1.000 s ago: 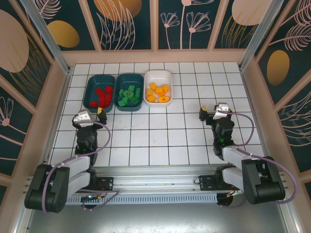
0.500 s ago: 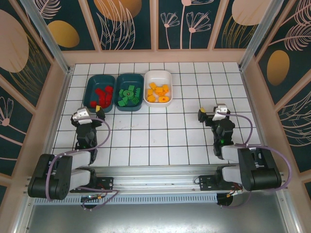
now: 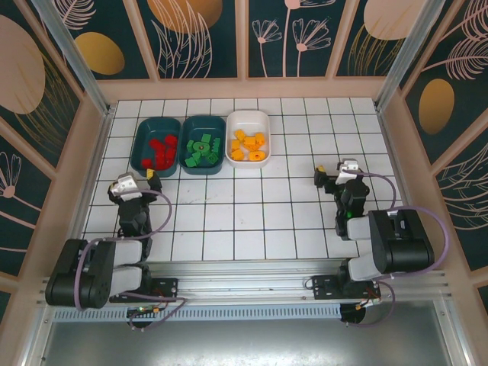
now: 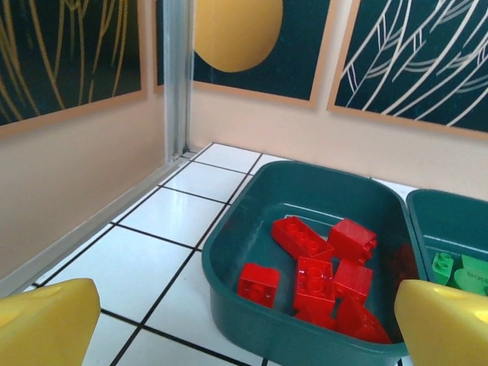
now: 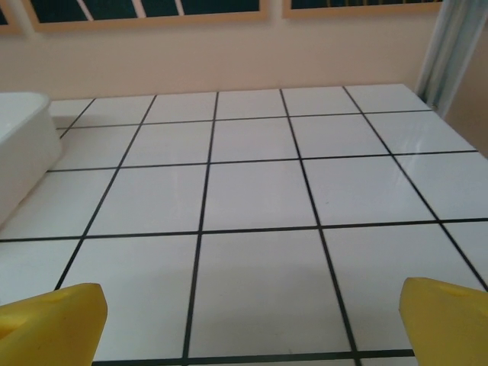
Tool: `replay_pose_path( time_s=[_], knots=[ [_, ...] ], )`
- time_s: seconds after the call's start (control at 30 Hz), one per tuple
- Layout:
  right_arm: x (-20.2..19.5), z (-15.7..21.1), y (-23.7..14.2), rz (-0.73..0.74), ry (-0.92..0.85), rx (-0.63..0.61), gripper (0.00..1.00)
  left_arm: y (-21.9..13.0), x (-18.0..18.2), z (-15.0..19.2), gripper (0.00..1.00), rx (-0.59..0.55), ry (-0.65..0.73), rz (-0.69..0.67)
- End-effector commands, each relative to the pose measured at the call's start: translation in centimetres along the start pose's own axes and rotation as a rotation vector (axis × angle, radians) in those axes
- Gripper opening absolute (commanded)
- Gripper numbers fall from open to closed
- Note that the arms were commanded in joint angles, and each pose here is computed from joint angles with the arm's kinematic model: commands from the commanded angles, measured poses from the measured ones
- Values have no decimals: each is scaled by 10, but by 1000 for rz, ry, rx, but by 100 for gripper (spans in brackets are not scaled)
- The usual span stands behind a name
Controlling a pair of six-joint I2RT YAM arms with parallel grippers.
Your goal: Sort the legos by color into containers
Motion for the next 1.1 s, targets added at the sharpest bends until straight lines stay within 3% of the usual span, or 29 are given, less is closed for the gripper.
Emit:
replay_pose_path(
  time_s=[0.0, 0.07, 0.1, 0.13, 0.17, 0.23, 1.07],
  knots=[
    [-2, -14, -4, -7, 26, -97, 99, 12, 0, -6, 99, -62, 25, -21],
    [-5, -7, -2, -22, 41, -102, 99, 26, -7, 1, 99, -52, 52, -12],
    [-5, -7, 3, -30, 42, -89, 99, 39, -18, 12, 99, 55, 91, 36],
    [-8, -3, 9, -35, 61, -29, 99, 47, -18, 10, 99, 72, 78, 71],
    [-13, -6, 10, -41, 90, -39, 99, 46, -14, 8, 99, 34, 50, 72],
    [-16, -5, 11, -37, 103, -31, 99, 48, -14, 12, 99, 76, 58, 71],
    [-13, -4, 11, -10, 81, -34, 99, 46, -14, 11, 99, 61, 57, 73]
  ],
)
Point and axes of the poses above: each hand's point on the last joint's axis, 136 mm out from that joint toward the fingers, its own y axis out along the fingers, its own x axis along the line the jaws close on, z = x × y, the point moved 4 cm from there along -y, back along the fingers, and after that the axes turned 9 degrees about y, right-handed, at the moved point
